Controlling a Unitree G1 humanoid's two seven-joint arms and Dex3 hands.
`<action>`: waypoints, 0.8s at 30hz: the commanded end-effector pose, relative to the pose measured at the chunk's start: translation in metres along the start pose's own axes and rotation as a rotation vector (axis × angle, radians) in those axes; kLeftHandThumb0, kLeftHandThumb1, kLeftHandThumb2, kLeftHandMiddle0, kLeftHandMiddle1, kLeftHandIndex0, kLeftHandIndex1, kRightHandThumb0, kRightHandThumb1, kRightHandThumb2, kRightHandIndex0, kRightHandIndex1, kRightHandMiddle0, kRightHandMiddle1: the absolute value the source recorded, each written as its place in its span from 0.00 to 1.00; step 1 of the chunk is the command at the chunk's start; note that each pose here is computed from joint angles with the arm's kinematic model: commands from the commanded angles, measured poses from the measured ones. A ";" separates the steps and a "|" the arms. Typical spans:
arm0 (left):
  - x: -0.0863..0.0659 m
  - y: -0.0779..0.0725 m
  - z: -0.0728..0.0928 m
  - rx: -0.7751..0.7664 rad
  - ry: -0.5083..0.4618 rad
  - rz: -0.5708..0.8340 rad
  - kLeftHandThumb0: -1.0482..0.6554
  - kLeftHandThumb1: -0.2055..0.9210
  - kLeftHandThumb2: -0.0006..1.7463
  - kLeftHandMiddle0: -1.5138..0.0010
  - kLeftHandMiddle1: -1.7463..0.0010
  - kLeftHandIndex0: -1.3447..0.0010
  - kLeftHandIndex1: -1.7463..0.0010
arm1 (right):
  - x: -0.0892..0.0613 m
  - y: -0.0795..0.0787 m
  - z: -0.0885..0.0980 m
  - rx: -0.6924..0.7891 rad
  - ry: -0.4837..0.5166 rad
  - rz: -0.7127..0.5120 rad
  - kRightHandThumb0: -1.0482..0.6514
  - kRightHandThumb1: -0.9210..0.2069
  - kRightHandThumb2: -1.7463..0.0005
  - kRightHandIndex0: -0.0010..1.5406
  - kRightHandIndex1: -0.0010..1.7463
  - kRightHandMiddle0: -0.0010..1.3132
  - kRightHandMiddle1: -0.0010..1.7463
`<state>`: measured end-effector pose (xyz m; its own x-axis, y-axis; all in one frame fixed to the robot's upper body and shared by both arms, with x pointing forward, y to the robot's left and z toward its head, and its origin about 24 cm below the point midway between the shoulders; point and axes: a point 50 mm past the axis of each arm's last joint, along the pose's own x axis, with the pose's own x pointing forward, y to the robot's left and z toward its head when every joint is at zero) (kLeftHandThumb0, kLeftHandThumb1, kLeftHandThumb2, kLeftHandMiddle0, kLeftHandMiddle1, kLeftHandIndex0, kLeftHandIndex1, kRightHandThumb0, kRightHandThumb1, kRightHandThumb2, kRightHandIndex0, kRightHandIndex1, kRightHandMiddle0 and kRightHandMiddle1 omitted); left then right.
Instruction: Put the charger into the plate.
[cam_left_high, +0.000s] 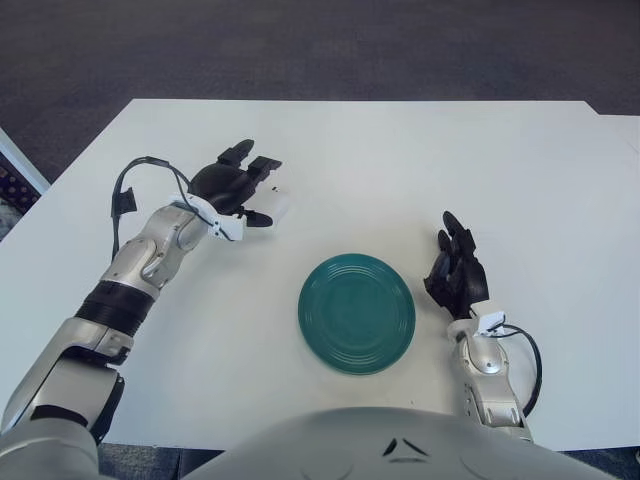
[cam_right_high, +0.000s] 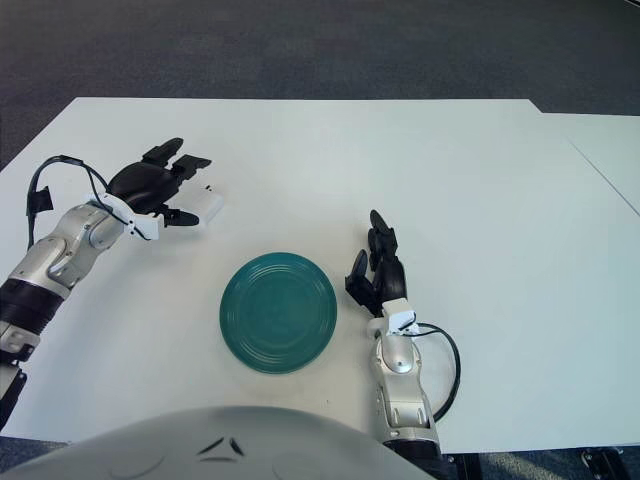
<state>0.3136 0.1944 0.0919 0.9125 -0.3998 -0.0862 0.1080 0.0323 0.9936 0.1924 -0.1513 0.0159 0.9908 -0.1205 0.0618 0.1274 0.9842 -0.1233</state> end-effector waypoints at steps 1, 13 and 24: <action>0.007 0.004 -0.003 0.021 0.009 0.040 0.00 1.00 0.18 1.00 1.00 1.00 0.67 | -0.002 0.000 -0.004 -0.031 0.014 0.001 0.14 0.00 0.46 0.05 0.00 0.00 0.14; 0.013 -0.001 -0.005 0.031 0.001 0.063 0.00 1.00 0.24 0.99 1.00 0.99 0.62 | -0.002 0.003 -0.005 0.051 0.046 -0.038 0.13 0.00 0.45 0.06 0.01 0.00 0.17; 0.016 -0.004 -0.003 0.019 -0.018 0.038 0.00 1.00 0.23 0.96 0.99 0.98 0.59 | -0.001 0.002 -0.006 0.109 0.024 -0.005 0.11 0.00 0.48 0.06 0.01 0.00 0.17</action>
<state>0.3249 0.1934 0.0815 0.9121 -0.4060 -0.0569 0.0769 0.0332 0.9965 0.1925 -0.1488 0.0155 0.9885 -0.1351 0.0672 0.1371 0.9902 -0.0259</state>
